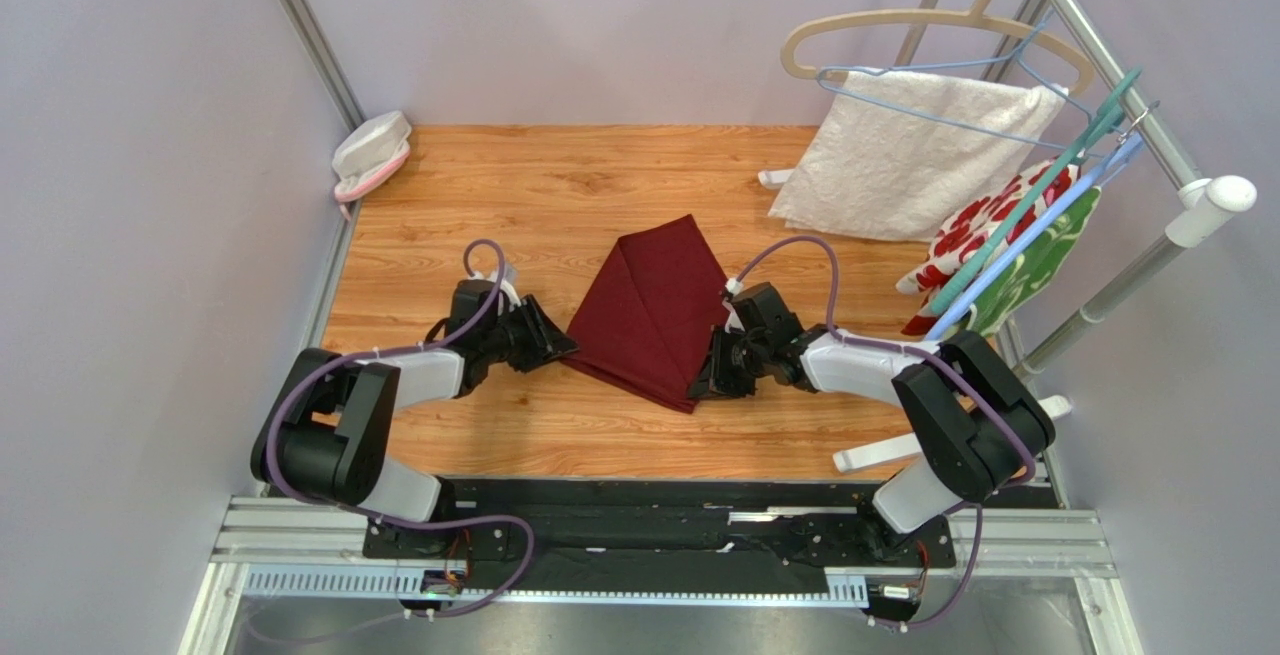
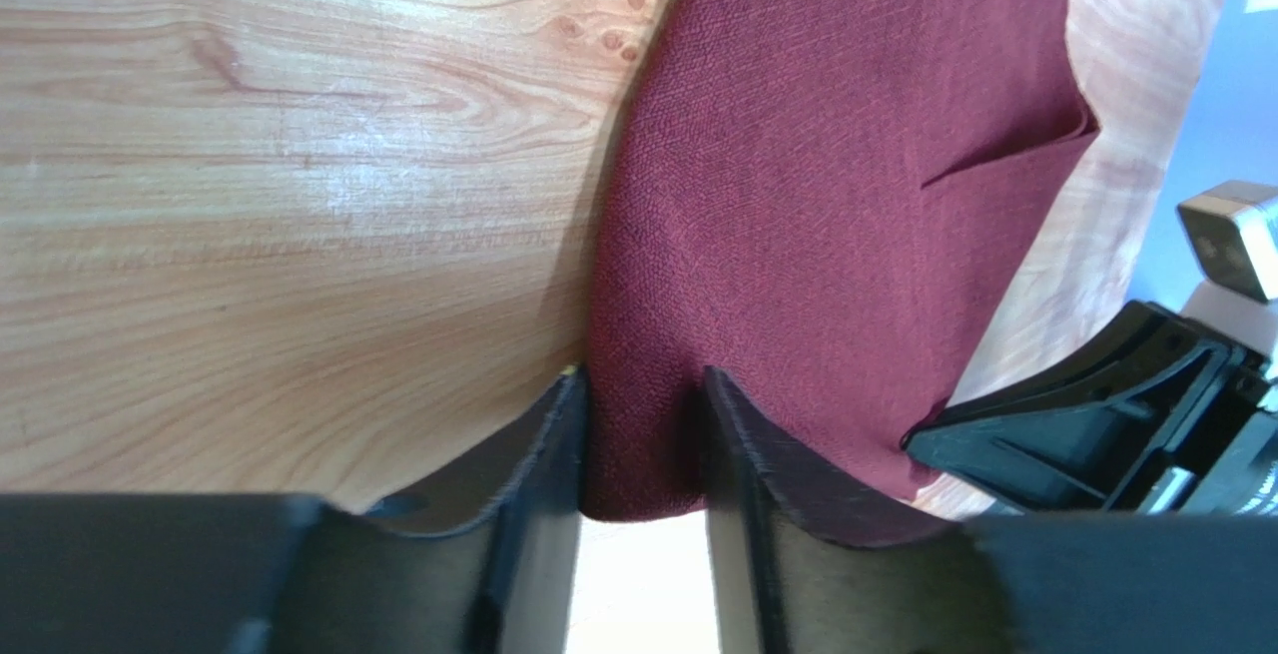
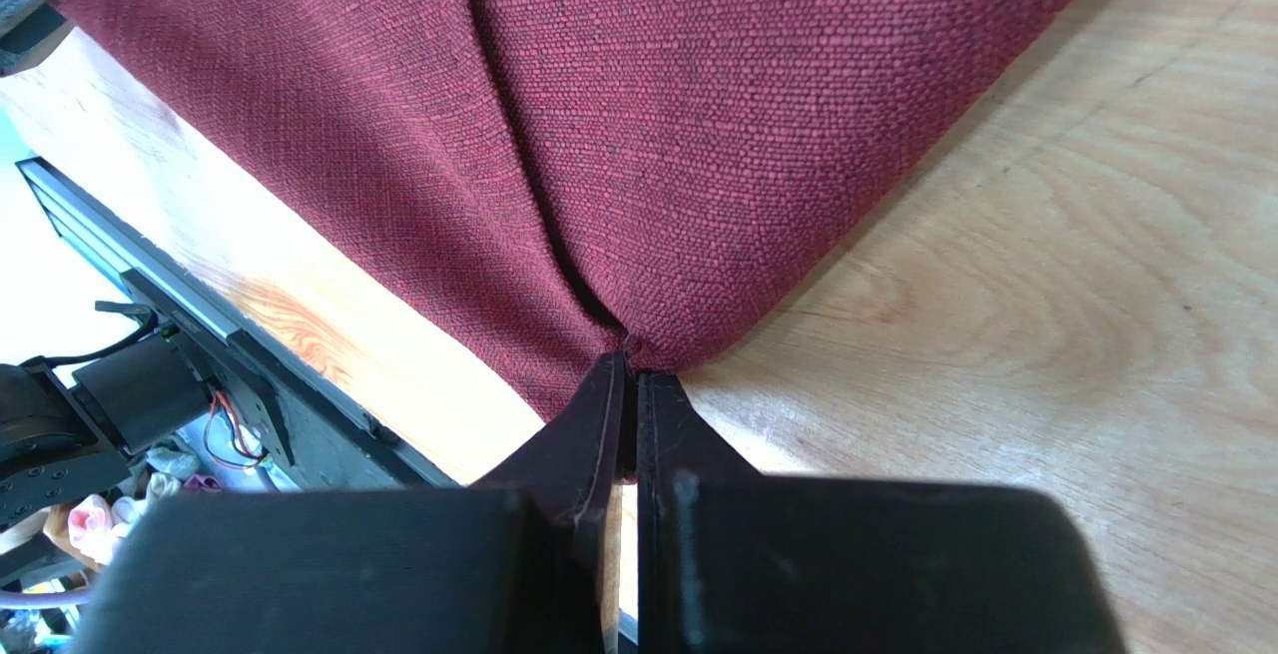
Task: Fold the napkin, place the utensils inside, and roll it up
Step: Fold the napkin
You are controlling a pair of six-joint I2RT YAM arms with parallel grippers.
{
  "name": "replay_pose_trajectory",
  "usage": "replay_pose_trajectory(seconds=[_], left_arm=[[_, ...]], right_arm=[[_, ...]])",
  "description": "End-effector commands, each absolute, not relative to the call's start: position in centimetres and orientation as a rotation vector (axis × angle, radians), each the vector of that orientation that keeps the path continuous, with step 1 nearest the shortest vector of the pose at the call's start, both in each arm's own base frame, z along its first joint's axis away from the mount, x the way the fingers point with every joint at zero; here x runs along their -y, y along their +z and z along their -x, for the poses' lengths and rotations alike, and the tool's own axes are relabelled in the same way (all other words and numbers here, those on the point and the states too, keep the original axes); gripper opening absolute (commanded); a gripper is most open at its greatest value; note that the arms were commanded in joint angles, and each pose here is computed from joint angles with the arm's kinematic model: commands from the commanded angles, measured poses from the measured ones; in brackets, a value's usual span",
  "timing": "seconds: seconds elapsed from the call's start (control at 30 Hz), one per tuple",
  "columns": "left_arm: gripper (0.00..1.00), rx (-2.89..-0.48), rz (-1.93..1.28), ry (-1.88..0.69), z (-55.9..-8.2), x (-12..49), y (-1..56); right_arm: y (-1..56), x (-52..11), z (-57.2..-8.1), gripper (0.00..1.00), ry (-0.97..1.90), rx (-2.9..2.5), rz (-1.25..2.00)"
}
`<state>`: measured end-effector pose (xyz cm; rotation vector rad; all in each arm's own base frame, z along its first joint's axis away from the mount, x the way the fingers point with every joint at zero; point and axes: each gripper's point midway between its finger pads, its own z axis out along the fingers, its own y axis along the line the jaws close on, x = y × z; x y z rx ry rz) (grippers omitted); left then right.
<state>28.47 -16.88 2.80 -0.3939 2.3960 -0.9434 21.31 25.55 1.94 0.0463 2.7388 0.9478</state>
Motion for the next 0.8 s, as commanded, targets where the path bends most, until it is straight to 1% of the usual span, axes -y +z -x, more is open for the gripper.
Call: replay_pose_trajectory(seconds=[0.0, 0.03, 0.07, 0.13, 0.17, 0.2, 0.27, 0.3, 0.37, 0.4, 0.47, 0.5, 0.53, 0.6, 0.67, 0.73, 0.77], left_arm=[[0.36, -2.354, 0.327, -0.997, -29.6, 17.9, 4.1], [0.29, -2.361, 0.334, -0.993, -29.6, 17.9, 4.0], [0.26, -2.363, 0.338, -0.991, -29.7, 17.9, 4.0], [0.17, -2.376, 0.34, -0.986, -29.7, 17.9, 3.8], [0.15, -2.382, 0.341, -0.984, -29.7, 17.9, 3.8], [0.09, -2.388, 0.339, -0.984, -29.8, 17.9, 3.8], [0.05, -2.396, 0.329, -0.982, -30.0, 18.0, 3.9], [0.0, -2.415, 0.332, -0.977, -29.8, 18.0, 3.7], [0.0, -2.419, 0.312, -0.966, -30.1, 17.9, 3.9], [0.0, -2.434, 0.313, -0.958, -30.0, 17.9, 3.8], [0.0, -2.437, 0.301, -0.95, -30.2, 17.8, 4.0], [0.0, -2.451, 0.296, -0.944, -30.0, 17.8, 3.8], [0.0, -2.454, 0.295, -0.939, -30.0, 17.7, 3.8], [0.0, -2.459, 0.292, -0.944, -30.0, 17.8, 3.8], [0.0, -2.463, 0.285, -0.951, -30.0, 17.9, 3.9], [0.0, -2.468, 0.283, -0.955, -30.0, 18.0, 3.8], [0.0, -2.472, 0.283, -0.957, -29.9, 18.0, 3.8]], right_arm=[[-0.3, -23.2, -18.4, 0.0, 0.803, -2.874, -0.059], [-0.2, -23.0, -18.6, 0.0, 0.784, -2.868, -0.058], [0.0, -23.0, -18.7, 0.01, 0.77, -2.86, -0.037], [0.9, -22.6, -19.0, 0.1, 0.715, -2.83, -0.004], [1.8, -22.8, -19.5, 0.14, 0.709, -2.799, 0.031], [2.8, -23.1, -19.4, 0.22, 0.7, -2.764, 0.114], [4.7, -23.5, -20.3, 0.35, 0.66, -2.679, 0.198], [5.5, -24.0, -20.0, 0.45, 0.649, -2.643, 0.301], [8.2, -24.8, -21.0, 0.51, 0.631, -2.527, 0.377], [9.2, -25.5, -20.9, 0.56, 0.624, -2.466, 0.477], [11.2, -26.5, -21.7, 0.6, 0.596, -2.365, 0.554], [11.7, -27.5, -21.3, 0.61, 0.597, -2.325, 0.619], [11.4, -27.4, -22.1, 0.62, 0.511, -2.289, 0.675], [12.4, -29.2, -22.1, 0.62, 0.481, -2.214, 0.765], [11.5, -30.1, -22.6, 0.62, 0.375, -2.168, 0.878], [11.4, -31.9, -22.3, 0.62, 0.332, -2.088, 0.984], [10.2, -32.7, -21.7, 0.62, 0.306, -2.077, 1.05]])
